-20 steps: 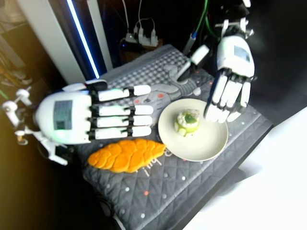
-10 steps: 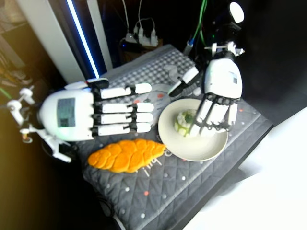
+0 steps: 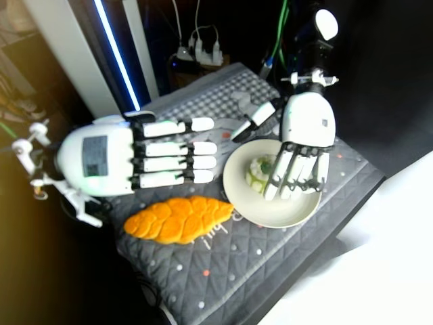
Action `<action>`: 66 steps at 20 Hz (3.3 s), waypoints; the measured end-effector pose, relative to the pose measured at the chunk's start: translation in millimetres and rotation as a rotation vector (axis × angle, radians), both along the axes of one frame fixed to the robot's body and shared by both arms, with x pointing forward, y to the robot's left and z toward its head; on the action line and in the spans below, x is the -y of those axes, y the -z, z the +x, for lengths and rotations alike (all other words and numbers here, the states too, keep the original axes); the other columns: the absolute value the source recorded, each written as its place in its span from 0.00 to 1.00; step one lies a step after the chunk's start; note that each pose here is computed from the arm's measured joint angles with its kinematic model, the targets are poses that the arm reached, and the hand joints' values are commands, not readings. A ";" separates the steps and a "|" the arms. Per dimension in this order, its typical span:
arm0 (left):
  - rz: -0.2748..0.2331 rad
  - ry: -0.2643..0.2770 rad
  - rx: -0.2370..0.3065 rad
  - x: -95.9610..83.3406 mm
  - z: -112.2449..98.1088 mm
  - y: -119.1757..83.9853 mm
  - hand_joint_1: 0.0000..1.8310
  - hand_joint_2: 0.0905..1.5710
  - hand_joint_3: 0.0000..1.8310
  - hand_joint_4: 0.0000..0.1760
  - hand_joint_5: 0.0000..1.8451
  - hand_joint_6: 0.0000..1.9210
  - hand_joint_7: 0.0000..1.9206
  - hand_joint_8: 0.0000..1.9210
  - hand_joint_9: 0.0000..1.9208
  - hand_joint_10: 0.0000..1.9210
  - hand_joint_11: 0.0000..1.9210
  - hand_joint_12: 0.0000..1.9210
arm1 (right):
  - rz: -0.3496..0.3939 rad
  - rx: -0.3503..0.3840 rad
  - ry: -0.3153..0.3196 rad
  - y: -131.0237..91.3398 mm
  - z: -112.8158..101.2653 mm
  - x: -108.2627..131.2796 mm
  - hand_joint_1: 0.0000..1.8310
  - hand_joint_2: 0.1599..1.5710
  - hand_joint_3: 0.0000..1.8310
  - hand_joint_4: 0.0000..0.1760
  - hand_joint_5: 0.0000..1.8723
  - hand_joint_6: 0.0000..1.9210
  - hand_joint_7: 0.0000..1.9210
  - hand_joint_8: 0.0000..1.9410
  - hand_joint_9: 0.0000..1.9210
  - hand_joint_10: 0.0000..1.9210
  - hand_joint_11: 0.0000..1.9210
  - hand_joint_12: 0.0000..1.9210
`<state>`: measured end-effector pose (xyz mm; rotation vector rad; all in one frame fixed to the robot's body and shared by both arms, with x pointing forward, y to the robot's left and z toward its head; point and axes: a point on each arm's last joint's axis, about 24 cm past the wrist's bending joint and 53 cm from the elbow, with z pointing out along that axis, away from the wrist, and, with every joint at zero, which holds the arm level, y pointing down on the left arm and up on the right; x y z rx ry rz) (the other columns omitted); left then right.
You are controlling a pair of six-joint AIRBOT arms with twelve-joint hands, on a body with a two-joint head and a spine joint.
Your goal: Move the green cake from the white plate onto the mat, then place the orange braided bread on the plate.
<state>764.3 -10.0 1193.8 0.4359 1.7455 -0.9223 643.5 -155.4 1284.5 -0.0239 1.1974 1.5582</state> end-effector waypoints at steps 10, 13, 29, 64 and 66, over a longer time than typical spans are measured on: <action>-0.012 -0.007 -0.035 4.0 1.0 11.8 0.69 0.74 0.00 0.00 0.49 0.41 0.42 0.77 0.41 0.75 0.33 0.72 | 0.001 -0.002 -0.001 0.2 -0.3 -0.5 0.30 0.49 0.00 0.66 0.08 0.00 0.12 0.00 0.10 0.00 0.00 0.32; -0.065 -0.025 -0.058 -3.0 7.3 5.5 0.65 0.68 0.00 0.00 0.56 0.46 0.37 0.97 0.39 0.99 0.44 0.98 | -0.001 0.000 -0.003 0.4 -0.7 -1.0 0.29 0.48 0.00 0.70 0.10 0.00 0.14 0.00 0.11 0.00 0.00 0.32; -0.133 0.311 -0.088 -0.5 -105.0 -16.2 0.75 0.68 0.00 0.00 0.57 0.46 0.48 0.48 0.47 0.61 0.38 0.60 | 0.001 -0.002 -0.001 0.2 -0.3 -0.5 0.25 0.44 0.00 0.99 0.07 0.00 0.11 0.00 0.10 0.00 0.00 0.28; -0.443 0.197 0.091 -92.8 -123.0 -98.1 0.21 0.55 0.01 0.42 0.01 0.00 0.00 0.00 0.00 0.00 0.00 0.00 | -0.141 -0.134 0.171 31.9 47.0 37.7 0.35 0.38 0.00 0.80 0.07 0.00 0.14 0.00 0.15 0.00 0.02 0.53; -0.467 0.202 0.104 -95.5 -127.2 -104.1 0.21 0.55 0.01 0.42 0.01 0.00 0.00 0.00 0.00 0.00 0.00 0.00 | -0.170 -0.162 0.194 41.0 54.5 41.8 0.38 0.38 0.00 0.52 0.08 0.00 0.13 0.00 0.16 0.01 0.00 0.56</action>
